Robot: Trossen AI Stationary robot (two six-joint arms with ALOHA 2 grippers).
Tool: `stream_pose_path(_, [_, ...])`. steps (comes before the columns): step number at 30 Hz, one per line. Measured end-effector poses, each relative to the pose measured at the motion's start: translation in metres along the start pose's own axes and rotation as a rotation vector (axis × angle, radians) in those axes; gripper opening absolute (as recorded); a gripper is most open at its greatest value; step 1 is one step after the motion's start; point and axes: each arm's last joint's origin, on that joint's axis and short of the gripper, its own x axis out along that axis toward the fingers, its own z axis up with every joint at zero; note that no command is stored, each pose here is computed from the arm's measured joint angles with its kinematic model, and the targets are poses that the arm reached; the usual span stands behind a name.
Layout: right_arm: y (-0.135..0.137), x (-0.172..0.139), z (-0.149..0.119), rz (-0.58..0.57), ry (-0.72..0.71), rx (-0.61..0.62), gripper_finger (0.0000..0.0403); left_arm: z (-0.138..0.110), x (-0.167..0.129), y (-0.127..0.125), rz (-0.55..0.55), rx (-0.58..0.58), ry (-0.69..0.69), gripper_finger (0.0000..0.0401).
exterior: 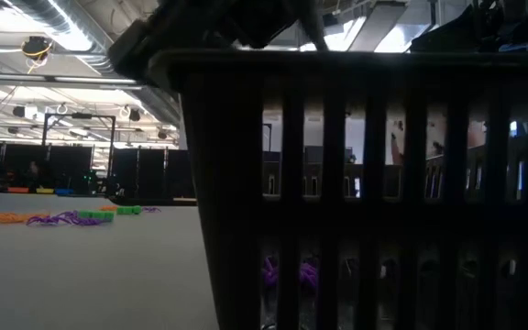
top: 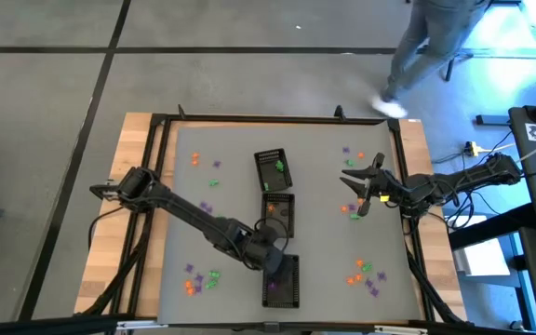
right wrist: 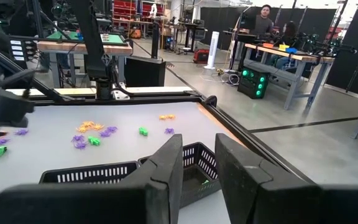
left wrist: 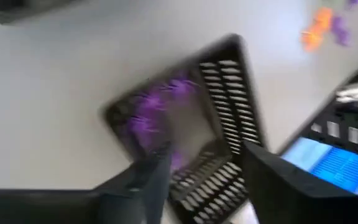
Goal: Sort Halloween decoration
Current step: Put the orange spider toy into the middle black bin
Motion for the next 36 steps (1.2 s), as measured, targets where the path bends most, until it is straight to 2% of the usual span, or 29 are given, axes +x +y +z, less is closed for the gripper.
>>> stream_pose_path(5, [0.0,0.0,0.0,0.0,0.0,0.0,0.0092,0.022,-0.024,0.02,0.212,-0.037,-0.108,0.0233])
stream_pose_path(11, [0.0,0.0,0.0,0.0,-0.001,0.0,0.0092,0.058,-0.09,0.045,0.415,-0.132,-0.295,0.0236])
stream_pose_path(14, [0.0,0.0,0.0,0.001,0.0,0.001,0.0092,0.077,-0.115,0.06,0.528,-0.178,-0.347,0.0237])
stream_pose_path(18, [0.0,0.0,0.0,0.0,0.0,0.0,0.0092,0.102,-0.126,0.079,0.661,-0.255,-0.403,0.0236])
stream_pose_path(23, [0.0,0.0,0.0,0.0,0.0,0.0,0.0092,0.138,-0.122,0.119,0.853,-0.413,-0.467,0.0235])
stream_pose_path(26, [0.0,0.0,0.0,0.0,0.0,0.0,0.0092,0.16,-0.12,0.148,0.853,-0.51,-0.426,0.0235])
stream_pose_path(31, [0.0,0.0,0.0,0.0,0.0,0.0,0.0092,0.189,-0.122,0.199,0.694,-0.507,-0.349,0.0235])
stream_pose_path(36, [0.0,0.0,0.0,0.0,0.0,0.0,0.0092,0.208,-0.129,0.253,0.582,-0.642,-0.341,0.0235])
